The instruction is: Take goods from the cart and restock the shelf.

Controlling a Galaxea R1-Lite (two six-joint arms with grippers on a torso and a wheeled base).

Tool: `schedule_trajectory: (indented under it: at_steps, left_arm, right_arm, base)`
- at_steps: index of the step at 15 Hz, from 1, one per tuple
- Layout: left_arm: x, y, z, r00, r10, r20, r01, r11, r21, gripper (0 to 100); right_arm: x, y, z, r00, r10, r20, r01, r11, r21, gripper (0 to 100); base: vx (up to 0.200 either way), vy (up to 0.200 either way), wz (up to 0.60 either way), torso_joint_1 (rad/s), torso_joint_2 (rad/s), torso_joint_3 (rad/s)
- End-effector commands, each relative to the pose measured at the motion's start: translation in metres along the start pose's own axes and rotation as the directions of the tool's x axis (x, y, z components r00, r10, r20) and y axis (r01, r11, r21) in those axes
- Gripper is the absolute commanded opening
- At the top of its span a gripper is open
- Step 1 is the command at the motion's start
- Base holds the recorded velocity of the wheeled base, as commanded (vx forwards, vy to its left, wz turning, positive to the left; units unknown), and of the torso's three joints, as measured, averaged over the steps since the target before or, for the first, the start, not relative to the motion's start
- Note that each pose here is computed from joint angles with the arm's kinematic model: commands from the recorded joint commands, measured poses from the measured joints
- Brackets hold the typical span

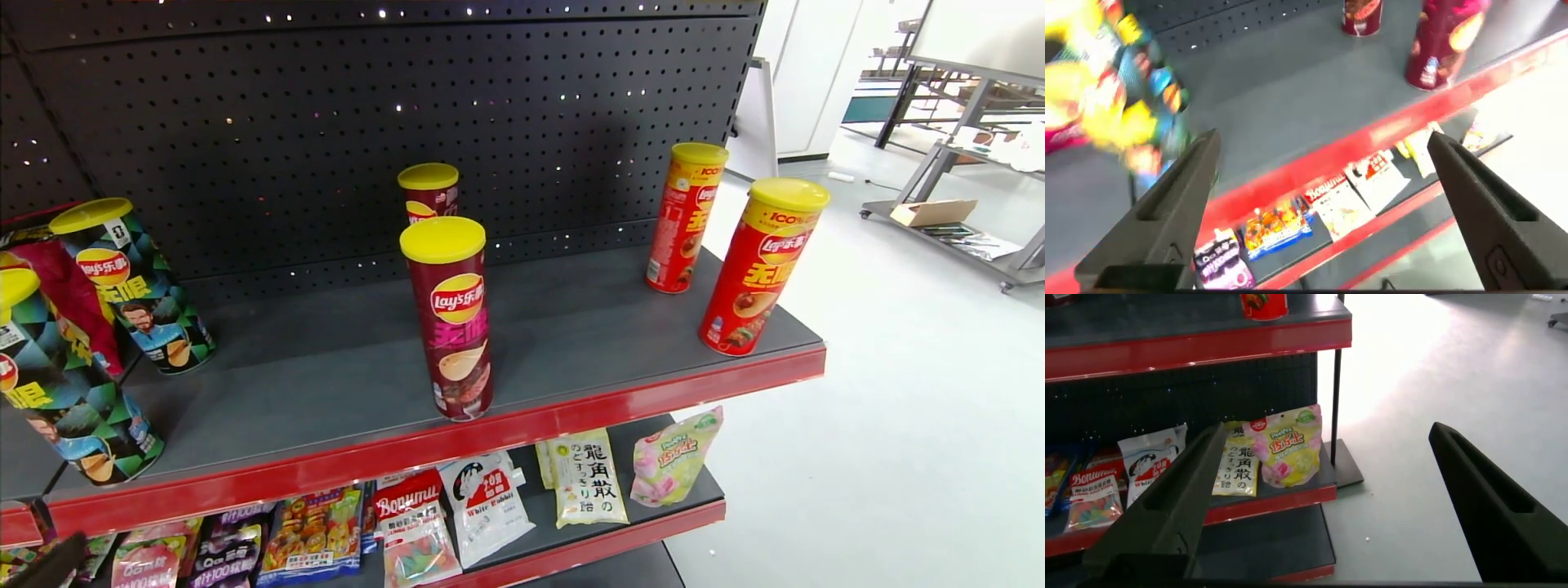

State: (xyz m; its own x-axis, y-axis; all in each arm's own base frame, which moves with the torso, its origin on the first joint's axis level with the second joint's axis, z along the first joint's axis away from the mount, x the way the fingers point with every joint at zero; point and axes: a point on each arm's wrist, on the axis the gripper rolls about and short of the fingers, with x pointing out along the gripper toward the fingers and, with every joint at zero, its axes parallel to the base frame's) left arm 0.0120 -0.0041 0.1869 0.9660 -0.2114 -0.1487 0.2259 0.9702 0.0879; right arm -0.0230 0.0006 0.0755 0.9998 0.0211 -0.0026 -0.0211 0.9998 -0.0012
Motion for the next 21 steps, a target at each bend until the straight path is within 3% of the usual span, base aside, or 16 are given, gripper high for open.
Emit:
schedule_trajectory:
  at_steps: [1,3,5,9,11,16,18,21]
  left_arm:
    - [-0.029,-0.010,-0.045,0.994,0.024,0.106,-0.017,0.998,-0.063,100]
    - [-0.035,-0.011,-0.062,0.988,0.079,0.134,-0.066,0.993,-0.101,100]
    - [-0.037,-0.011,-0.068,0.985,0.114,0.128,-0.097,0.987,-0.130,100]
    - [-0.031,-0.011,-0.080,0.984,0.159,0.075,-0.148,0.979,-0.138,100]
    - [-0.027,-0.011,-0.088,0.986,0.161,0.049,-0.153,0.979,-0.137,100]
    - [-0.023,-0.011,-0.094,0.985,0.162,0.063,-0.153,0.979,-0.138,100]
    - [-0.023,-0.011,-0.092,0.984,0.165,0.072,-0.154,0.978,-0.140,100]
    - [-0.024,-0.009,-0.092,0.970,0.239,0.047,-0.230,0.962,-0.150,100]
  right_arm:
    - [0.000,0.000,0.000,1.000,0.000,-0.001,0.000,1.000,0.000,100]
    - [0.000,0.000,0.000,1.000,0.000,-0.002,0.000,1.000,0.000,100]
    - [0.000,0.000,0.000,1.000,0.000,-0.001,0.000,1.000,-0.003,100]
    - [0.000,0.000,0.000,1.000,0.003,-0.001,-0.003,1.000,-0.006,100]
    - [0.000,0.000,0.000,1.000,0.003,-0.001,-0.003,1.000,-0.014,100]
    - [0.000,0.000,0.000,1.000,0.003,-0.001,-0.003,1.000,-0.013,100]
    - [0.000,0.000,0.000,1.000,0.003,-0.001,-0.003,1.000,-0.006,100]
    - [0.000,0.000,0.000,1.000,0.003,-0.001,-0.003,1.000,-0.006,100]
  base:
    - [0.000,0.000,0.00,0.000,0.00,0.000]
    - [0.000,0.000,0.00,0.000,0.00,0.000]
    - [0.000,0.000,0.00,0.000,0.00,0.000]
    - [0.000,0.000,0.00,0.000,0.00,0.000]
    - [0.000,0.000,0.60,0.002,0.00,0.005]
    - [0.000,0.000,0.60,0.002,0.00,0.001]
    - [0.000,0.000,0.00,0.000,0.00,0.000]
    - [0.000,0.000,0.00,0.000,0.00,0.000]
